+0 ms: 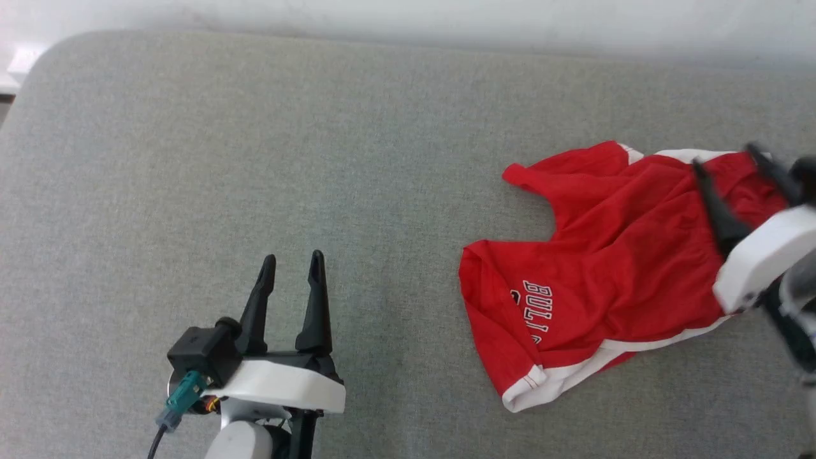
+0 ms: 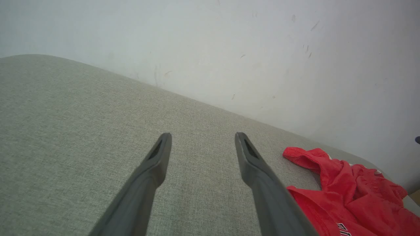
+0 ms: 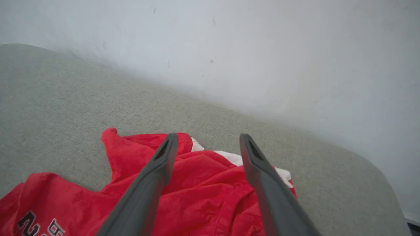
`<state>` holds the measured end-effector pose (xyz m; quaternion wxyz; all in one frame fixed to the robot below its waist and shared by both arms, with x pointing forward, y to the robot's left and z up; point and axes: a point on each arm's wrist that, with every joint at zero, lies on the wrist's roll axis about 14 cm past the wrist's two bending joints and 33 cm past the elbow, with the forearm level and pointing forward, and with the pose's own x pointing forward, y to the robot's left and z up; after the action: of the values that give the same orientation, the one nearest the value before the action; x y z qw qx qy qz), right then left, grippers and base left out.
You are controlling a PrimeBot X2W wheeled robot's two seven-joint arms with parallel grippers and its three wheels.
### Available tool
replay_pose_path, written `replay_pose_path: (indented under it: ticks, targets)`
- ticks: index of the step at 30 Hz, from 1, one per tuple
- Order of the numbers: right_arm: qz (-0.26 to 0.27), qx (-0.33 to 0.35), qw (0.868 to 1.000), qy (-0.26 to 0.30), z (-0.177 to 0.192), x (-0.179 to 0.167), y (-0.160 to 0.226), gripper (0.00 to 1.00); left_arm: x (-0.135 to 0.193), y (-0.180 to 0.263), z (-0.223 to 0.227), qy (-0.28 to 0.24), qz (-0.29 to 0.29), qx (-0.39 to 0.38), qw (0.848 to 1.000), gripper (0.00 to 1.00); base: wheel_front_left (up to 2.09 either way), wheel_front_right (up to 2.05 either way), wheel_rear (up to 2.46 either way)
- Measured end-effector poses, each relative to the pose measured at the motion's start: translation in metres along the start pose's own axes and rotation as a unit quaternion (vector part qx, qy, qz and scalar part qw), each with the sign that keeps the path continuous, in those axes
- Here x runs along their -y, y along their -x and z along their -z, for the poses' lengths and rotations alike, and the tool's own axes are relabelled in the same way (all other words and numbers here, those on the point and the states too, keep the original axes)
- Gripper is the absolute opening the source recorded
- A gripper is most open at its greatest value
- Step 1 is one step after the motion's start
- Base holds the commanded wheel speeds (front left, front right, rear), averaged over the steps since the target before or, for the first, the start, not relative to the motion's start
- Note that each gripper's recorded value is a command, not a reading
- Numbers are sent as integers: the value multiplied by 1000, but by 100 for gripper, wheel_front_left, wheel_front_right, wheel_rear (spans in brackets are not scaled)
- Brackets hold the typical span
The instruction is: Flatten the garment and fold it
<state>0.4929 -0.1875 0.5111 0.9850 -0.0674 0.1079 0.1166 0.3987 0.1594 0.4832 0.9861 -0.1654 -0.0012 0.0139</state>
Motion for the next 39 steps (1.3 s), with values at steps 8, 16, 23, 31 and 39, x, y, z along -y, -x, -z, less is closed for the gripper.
replay_pose_path:
  ticks: [8,16,23,31,39]
  targets:
    - [25,56,997,-55,4,-26,61,100,7,12,-17,4,10,23,1000,100,0,0,0]
    - [76,10,992,-101,66,-37,113,100,-3,38,1,0,-3,-8,1000,100,0,0,0]
    - [86,36,989,-112,59,-33,118,100,23,32,2,-34,38,-14,999,100,0,0,0]
    - [119,53,986,-107,49,-8,120,100,123,16,3,-82,198,-62,975,100,0,0,0]
    - [127,40,985,-114,57,-2,113,100,172,45,71,-128,292,-203,926,100,0,0,0]
